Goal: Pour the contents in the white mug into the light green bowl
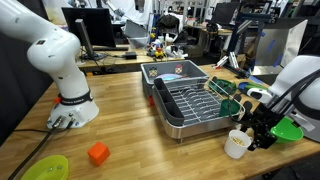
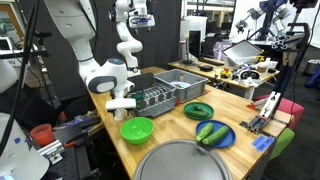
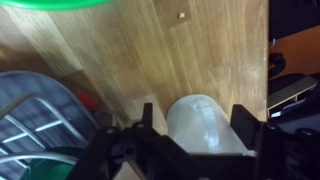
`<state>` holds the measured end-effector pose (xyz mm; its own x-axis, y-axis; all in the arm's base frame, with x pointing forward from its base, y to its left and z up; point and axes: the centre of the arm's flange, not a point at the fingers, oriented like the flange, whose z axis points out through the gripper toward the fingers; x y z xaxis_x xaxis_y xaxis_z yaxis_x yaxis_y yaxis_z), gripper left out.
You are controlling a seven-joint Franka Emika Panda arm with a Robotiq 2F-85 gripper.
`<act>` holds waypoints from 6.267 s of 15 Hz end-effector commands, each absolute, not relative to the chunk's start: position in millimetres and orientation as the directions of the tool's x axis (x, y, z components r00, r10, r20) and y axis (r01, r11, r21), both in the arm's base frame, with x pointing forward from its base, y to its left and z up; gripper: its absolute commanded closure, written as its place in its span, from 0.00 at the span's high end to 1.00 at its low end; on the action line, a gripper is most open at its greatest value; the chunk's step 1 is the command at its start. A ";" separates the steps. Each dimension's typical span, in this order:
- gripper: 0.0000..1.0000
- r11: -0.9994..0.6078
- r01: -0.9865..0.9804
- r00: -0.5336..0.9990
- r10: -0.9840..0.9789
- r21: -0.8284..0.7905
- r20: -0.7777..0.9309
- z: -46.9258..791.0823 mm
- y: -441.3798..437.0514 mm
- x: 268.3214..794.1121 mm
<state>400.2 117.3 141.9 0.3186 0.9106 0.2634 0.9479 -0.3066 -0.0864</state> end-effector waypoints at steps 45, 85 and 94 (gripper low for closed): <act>0.02 -0.723 0.685 0.687 0.683 -0.094 -0.246 309.4 59.7 300.9; 0.02 -0.883 0.468 0.791 0.433 -0.030 -0.433 272.6 -90.0 414.0; 0.02 -0.788 0.616 0.619 0.498 -0.019 -0.608 262.4 -68.6 421.0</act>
